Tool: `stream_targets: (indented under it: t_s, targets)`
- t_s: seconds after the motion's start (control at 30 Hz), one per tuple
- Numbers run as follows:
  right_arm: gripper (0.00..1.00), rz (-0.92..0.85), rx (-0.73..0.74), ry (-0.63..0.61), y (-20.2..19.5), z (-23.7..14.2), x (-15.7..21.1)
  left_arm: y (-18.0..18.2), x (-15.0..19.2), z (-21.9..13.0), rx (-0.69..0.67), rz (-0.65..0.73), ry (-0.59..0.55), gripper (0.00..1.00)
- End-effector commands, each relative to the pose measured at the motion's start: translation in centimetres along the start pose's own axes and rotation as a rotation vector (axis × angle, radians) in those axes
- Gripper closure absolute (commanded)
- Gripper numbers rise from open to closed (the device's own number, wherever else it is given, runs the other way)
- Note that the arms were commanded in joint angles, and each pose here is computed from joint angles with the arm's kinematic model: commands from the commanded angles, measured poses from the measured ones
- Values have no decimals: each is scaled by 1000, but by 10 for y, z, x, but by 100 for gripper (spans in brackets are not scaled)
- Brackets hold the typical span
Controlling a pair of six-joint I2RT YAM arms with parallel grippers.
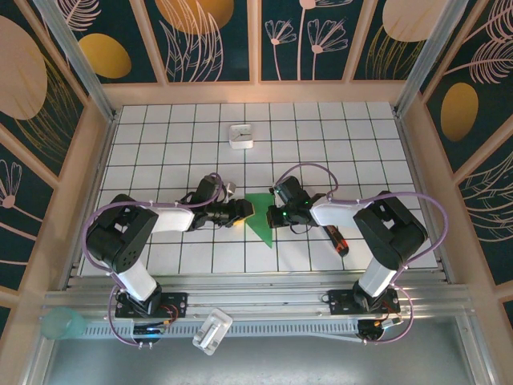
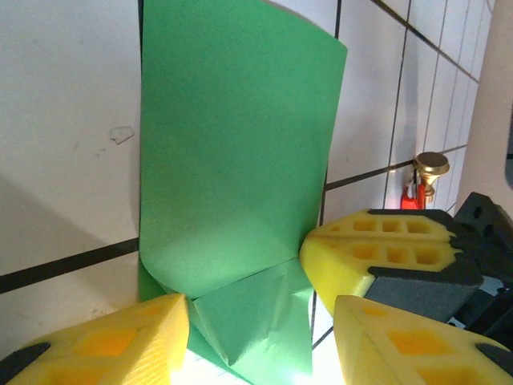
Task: Fold a paper plane with a square sheet of paper (pick it up from the middle)
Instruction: Fourth fold the wing at the center of the table.
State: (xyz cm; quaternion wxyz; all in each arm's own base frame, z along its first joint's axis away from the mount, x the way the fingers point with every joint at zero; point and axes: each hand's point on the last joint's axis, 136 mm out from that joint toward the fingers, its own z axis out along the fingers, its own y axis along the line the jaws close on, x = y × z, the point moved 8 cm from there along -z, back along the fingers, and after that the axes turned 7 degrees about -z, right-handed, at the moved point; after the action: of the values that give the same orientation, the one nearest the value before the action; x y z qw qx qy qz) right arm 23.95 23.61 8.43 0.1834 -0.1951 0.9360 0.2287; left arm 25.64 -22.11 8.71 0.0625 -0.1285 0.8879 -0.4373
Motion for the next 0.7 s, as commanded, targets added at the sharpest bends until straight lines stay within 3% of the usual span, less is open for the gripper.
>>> stream_targets:
  t_s: [0.0, 0.2, 0.43, 0.67]
  targets:
    - [100, 1, 70, 52, -13, 8, 15, 2, 0, 0, 26, -43, -2, 49]
    - [100, 0, 71, 52, -13, 8, 16, 13, -2, -2, -79, -44, -38, 50]
    - [100, 0, 71, 53, -14, 8, 16, 17, -2, 0, -102, -43, -34, 54]
    - [100, -2, 77, 52, -14, 8, 16, 12, -5, 1, -91, -34, -31, 66]
